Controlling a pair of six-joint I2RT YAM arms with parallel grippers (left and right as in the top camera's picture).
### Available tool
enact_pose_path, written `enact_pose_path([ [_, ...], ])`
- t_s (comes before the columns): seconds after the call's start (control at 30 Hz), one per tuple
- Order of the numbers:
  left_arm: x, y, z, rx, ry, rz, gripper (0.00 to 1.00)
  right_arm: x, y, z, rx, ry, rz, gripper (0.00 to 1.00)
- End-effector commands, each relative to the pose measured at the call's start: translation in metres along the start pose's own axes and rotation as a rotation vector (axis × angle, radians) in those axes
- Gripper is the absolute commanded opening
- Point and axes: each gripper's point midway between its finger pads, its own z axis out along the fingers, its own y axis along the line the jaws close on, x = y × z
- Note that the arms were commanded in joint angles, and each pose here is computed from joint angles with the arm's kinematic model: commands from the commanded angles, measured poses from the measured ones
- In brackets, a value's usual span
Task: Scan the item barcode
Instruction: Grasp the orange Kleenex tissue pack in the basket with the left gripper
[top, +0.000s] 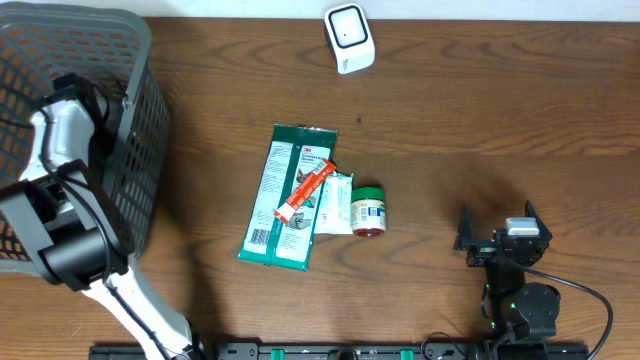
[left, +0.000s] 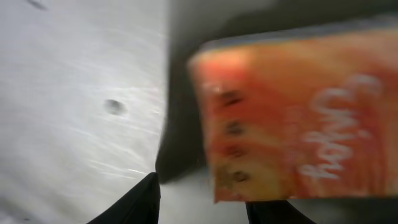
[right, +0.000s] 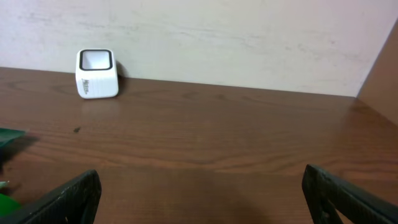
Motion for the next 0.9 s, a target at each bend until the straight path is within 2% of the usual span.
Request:
enact_pose_path([
  [0.0, -0.009, 0.019, -0.018, 0.017, -0.039, -0.047, 0.45, 0.000, -0.002, 0.000, 0.013, 0.000, 0.015, 0.99],
  [0.07, -0.009, 0.019, -0.022, 0.055, -0.035, -0.062, 0.48, 0.000, -0.002, 0.000, 0.013, 0.000, 0.015, 0.99],
  [0.13, -0.007, 0.010, -0.026, 0.129, -0.015, -0.062, 0.56, 0.000, -0.002, 0.000, 0.013, 0.000, 0.015, 0.99],
  [0.27, -0.007, -0.010, -0.032, 0.250, -0.016, 0.064, 0.68, 0.000, -0.002, 0.000, 0.013, 0.000, 0.015, 0.99],
  [0.53, -0.017, -0.021, -0.034, 0.270, -0.067, 0.088, 0.71, 0.000, -0.002, 0.000, 0.013, 0.000, 0.015, 0.99],
  [0.57, -0.018, -0.023, -0.034, 0.272, -0.076, 0.089, 0.77, 0.000, -0.002, 0.000, 0.013, 0.000, 0.015, 0.99],
  [0.67, -0.025, -0.030, -0.035, 0.273, -0.116, 0.105, 0.83, 0.000, -0.002, 0.000, 0.013, 0.000, 0.015, 0.99],
  [0.87, -0.035, -0.027, -0.031, 0.152, -0.198, 0.133, 0.87, 0.000, -0.002, 0.000, 0.013, 0.000, 0.015, 0.99],
])
